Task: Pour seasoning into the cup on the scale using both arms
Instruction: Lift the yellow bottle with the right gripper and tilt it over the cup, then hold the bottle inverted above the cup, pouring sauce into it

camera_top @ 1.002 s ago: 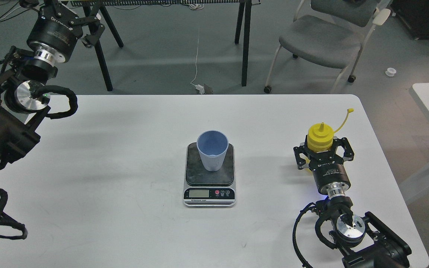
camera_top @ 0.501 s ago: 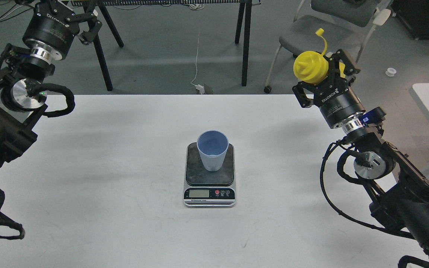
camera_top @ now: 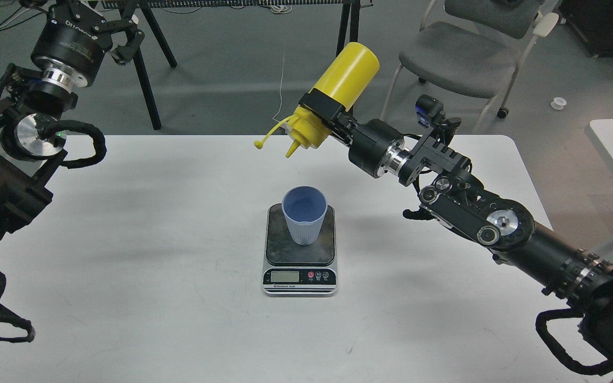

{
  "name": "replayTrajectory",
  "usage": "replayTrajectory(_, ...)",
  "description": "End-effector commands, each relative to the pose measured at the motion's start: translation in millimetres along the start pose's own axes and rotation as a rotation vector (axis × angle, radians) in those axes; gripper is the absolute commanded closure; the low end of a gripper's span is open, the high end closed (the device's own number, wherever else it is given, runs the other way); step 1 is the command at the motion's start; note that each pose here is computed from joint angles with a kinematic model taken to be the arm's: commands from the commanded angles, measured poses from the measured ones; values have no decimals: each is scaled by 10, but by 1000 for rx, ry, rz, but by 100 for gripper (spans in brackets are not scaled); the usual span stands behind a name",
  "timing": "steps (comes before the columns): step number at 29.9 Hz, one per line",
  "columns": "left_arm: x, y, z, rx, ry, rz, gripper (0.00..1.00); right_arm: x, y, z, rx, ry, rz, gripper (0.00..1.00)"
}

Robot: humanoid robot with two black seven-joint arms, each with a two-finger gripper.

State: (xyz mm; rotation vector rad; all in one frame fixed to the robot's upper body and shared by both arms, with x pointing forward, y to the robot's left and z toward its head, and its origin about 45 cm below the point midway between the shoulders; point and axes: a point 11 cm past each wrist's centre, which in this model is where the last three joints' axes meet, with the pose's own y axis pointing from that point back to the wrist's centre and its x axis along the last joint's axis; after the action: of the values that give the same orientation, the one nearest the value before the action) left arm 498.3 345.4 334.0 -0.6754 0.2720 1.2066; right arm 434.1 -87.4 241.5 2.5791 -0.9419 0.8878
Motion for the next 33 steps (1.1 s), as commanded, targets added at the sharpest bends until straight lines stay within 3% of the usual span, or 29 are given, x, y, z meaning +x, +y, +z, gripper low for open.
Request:
replayTrajectory(1,16,7,40,-21,0,4,1,120,-70,-31,-7,193,-67,57)
replayTrajectory(13,44,45,20,-46,4,12,1,-98,-116,-22,-7,555,-262,59)
replayTrajectory(18,51,60,-8,-42,8,14,0,-49,-53,168,-53,582,-250,59)
replayTrajectory(33,60,67,-6,-42,7,16,1,-226,-70,169,-26,550,-236,59)
